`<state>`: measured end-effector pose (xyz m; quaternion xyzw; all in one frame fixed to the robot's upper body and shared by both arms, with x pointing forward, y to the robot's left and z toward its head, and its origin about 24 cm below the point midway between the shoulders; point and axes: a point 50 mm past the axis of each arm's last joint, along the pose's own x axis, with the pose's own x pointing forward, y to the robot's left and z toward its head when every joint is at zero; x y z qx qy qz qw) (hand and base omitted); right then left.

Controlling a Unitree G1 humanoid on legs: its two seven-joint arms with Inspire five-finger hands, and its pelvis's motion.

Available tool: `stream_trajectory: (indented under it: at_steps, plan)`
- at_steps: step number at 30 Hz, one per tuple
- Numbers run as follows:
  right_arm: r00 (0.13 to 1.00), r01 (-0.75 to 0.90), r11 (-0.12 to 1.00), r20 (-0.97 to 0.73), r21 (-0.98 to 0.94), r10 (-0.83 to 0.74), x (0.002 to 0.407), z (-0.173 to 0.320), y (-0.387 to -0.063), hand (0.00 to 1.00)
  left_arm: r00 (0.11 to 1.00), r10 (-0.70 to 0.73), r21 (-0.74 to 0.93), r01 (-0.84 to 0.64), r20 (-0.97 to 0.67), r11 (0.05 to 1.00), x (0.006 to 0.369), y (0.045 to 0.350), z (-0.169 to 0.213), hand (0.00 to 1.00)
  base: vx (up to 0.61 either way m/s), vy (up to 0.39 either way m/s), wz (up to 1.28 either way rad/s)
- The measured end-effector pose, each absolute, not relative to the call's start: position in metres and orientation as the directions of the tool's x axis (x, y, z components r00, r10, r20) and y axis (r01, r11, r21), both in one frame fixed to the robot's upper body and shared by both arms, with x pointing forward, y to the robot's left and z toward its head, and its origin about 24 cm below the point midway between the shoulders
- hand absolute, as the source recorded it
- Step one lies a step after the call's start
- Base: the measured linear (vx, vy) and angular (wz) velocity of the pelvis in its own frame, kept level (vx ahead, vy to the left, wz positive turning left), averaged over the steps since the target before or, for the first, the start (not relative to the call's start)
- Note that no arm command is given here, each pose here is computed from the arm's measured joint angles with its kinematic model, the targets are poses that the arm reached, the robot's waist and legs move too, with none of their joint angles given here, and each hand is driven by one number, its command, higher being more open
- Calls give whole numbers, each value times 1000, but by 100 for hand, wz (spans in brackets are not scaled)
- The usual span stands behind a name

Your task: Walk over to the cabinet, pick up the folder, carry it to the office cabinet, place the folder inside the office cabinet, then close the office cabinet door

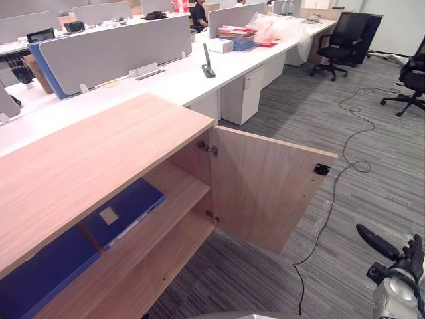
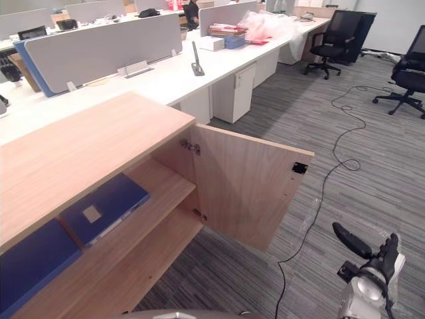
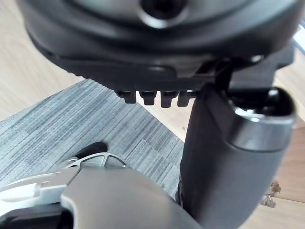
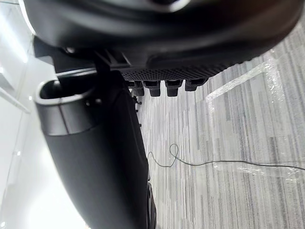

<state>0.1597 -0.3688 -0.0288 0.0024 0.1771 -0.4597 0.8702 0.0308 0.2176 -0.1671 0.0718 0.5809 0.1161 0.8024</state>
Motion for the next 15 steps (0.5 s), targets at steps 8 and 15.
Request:
stream_trajectory:
  at_steps: [8, 15]
  plan:
    - [668, 625, 753, -359, -204, -652, 209, -30, -351, 100, 319, 264, 247, -91, -910, 965, 34, 216, -167, 100, 7, -10, 12]
    - [735, 506, 828, -380, -242, -561, 248, -18, -347, 100, 330, 258, 239, -97, -908, 966, 37, 215, -166, 100, -3, -4, 5]
